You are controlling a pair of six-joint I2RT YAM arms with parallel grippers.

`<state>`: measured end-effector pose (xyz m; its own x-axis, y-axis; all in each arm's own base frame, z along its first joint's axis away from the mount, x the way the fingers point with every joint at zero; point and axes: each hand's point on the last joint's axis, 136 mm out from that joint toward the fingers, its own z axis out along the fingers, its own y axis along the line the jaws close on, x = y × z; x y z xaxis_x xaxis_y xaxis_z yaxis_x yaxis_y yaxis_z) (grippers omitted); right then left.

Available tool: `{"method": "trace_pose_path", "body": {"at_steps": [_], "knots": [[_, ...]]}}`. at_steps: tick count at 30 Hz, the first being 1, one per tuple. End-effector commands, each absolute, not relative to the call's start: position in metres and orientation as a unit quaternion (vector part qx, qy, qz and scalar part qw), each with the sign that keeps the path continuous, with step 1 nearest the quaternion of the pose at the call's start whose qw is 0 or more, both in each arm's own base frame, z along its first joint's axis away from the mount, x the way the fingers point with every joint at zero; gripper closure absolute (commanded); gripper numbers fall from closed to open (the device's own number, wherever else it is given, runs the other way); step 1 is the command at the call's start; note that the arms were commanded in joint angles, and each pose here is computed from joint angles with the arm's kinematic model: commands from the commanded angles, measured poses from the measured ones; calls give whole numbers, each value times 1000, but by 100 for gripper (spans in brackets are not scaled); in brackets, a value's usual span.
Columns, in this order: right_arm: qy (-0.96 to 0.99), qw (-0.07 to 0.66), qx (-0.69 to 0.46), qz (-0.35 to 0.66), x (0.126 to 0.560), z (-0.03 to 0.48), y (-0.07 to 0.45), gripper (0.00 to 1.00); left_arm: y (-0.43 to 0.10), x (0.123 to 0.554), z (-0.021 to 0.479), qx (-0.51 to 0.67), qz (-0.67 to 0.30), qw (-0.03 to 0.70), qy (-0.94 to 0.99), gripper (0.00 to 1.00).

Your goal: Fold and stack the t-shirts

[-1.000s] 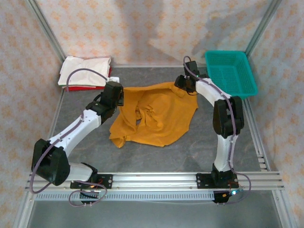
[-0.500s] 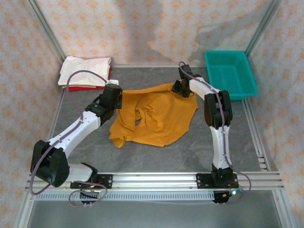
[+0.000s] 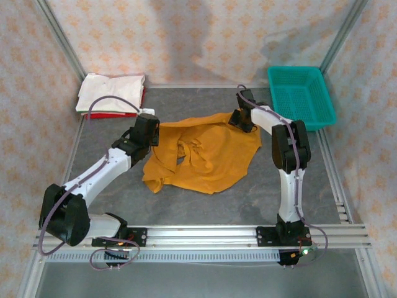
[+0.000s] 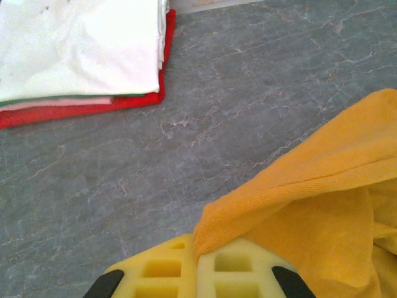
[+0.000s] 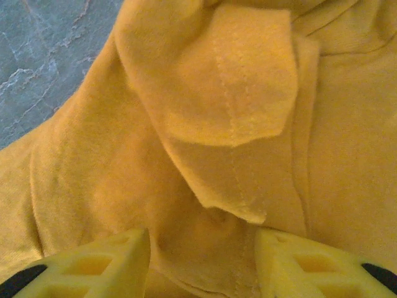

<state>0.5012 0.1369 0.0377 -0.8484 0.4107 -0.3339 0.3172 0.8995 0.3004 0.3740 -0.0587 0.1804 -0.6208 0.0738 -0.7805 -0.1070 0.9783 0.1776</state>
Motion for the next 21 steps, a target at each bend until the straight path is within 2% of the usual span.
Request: {"method": "trace_pose_path", "body": {"at_steps": [1,6,10,19,21], "knots": [[948,225,203,96,499,60,122,52,-47,374,196,-28,119,457,881,100],[941,244,215,96,494,71,116,50,-47,373,193,-27,120,454,882,100],[945,230,212,95,497,57,119,51,-47,375,193,-28,119,457,881,100],[948,210,212,108,511,33,130,56,-48,377,194,-31,115,458,881,100],[948,210,213,111,512,31,131,61,-48,376,193,-32,115,458,881,100]]}}
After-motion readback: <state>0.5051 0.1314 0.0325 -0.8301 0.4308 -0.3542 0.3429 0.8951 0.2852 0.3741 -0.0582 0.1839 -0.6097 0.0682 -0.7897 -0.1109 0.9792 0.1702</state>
